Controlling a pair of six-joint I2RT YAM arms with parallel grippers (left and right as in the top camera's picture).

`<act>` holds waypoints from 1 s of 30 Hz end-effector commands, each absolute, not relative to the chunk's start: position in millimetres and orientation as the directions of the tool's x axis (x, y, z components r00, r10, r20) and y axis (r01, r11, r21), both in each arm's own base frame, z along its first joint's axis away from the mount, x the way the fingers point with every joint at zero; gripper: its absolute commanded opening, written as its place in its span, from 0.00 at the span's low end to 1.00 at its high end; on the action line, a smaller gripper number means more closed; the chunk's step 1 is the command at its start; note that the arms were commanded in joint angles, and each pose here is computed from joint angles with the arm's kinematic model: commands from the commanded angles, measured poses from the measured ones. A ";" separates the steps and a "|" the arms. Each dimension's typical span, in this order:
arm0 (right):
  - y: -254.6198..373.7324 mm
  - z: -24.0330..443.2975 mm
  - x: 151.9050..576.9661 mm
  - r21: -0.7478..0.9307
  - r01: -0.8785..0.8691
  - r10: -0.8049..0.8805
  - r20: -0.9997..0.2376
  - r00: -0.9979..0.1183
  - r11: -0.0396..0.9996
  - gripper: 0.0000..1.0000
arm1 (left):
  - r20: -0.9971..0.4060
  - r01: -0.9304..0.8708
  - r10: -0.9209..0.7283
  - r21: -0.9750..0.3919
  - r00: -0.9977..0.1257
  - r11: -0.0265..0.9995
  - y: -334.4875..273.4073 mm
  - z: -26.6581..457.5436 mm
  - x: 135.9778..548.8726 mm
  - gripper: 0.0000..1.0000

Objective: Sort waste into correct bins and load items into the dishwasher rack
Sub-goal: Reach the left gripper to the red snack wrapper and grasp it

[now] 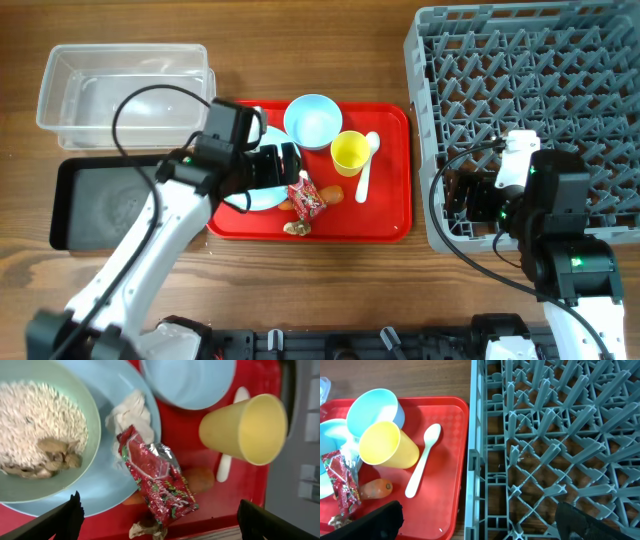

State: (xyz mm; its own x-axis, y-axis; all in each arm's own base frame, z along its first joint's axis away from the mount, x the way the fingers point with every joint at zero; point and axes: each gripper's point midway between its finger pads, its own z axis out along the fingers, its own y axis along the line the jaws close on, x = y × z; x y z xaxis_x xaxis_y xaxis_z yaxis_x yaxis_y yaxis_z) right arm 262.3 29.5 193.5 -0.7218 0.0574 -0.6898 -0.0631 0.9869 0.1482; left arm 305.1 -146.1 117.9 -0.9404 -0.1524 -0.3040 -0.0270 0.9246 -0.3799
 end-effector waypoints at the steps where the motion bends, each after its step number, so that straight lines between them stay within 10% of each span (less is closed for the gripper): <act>1: 27.1 203.5 266.5 0.125 -0.069 0.041 -0.712 -0.701 0.990 1.00 | -0.201 -0.098 -0.190 -0.396 -0.961 0.913 -158.1 94.9 305.1 1.00; 10: 27.1 203.6 266.4 0.125 -0.069 0.041 -0.712 -0.701 0.990 1.00 | -0.090 -0.109 -0.149 -0.351 -0.985 0.930 -171.1 42.7 301.9 0.96; 19: 27.2 203.6 266.4 0.126 -0.069 0.042 -0.711 -0.702 0.990 1.00 | -0.114 -0.090 -0.143 -0.381 -0.983 0.920 -180.0 38.1 312.4 0.45; 30: 27.2 203.6 266.4 0.125 -0.069 0.041 -0.711 -0.701 0.990 1.00 | -0.116 -0.089 -0.143 -0.382 -0.983 0.920 -180.4 38.3 312.9 0.25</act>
